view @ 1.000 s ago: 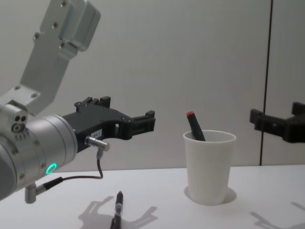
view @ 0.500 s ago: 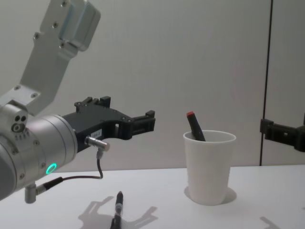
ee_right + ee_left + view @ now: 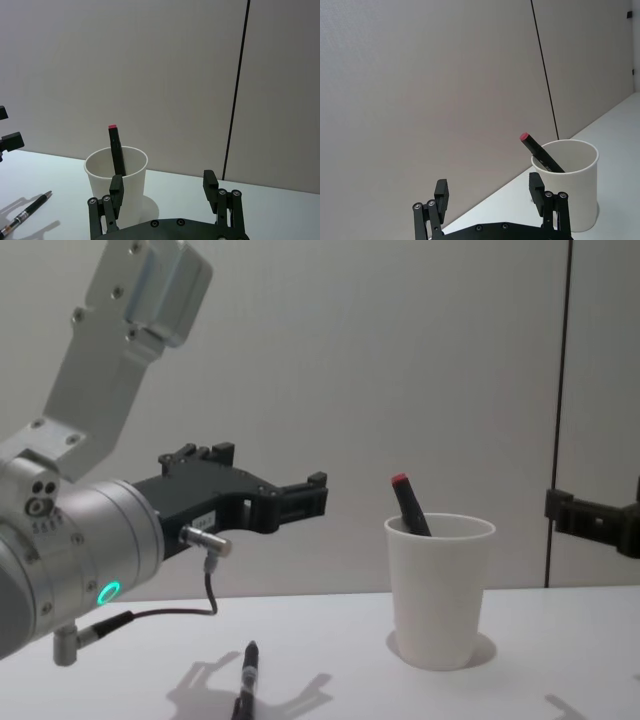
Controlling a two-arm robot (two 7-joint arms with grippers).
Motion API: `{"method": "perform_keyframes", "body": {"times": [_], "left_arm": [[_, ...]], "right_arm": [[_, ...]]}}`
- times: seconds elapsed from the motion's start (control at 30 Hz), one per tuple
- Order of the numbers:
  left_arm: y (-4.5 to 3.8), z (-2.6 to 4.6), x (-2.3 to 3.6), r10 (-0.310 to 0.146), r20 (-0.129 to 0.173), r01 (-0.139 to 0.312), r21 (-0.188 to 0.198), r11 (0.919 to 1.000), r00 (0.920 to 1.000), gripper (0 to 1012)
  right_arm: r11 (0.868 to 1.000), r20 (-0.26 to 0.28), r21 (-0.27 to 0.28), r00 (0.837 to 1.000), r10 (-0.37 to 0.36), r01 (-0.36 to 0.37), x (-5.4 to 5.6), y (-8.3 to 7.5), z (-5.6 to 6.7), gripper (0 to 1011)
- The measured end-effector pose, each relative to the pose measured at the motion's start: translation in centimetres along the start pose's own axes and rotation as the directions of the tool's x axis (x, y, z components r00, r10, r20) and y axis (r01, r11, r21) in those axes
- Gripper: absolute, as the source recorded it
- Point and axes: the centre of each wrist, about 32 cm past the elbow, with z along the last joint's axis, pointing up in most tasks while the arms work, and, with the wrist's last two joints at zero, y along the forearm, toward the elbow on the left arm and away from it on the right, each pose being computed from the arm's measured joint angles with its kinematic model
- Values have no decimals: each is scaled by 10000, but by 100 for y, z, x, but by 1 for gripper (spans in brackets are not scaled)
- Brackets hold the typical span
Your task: Place the pen into the pen holder.
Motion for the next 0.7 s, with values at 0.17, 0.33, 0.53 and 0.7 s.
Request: {"method": "perform_keyframes", "body": {"times": [0.17,0.33,0.53,0.7], "left_arm": [[-8,11,21,-215,-149,217,123,9997,9997,1001],[1,34,58,-460,-374,475,392,9981,9982,1001],[63,57,89,-697,-715,756,825,9937,9950,1001],[137,62,91,-772,-994,888,1180,9890,9920,1001]], "right_arm": [[10000,0,2,10000,2,-2,0,0,0,1002],[10000,2,3,10000,3,-3,-1,0,0,1002],[10000,8,3,10000,3,-3,-1,0,0,1002],[10000,12,3,10000,2,-2,0,0,0,1002]]}}
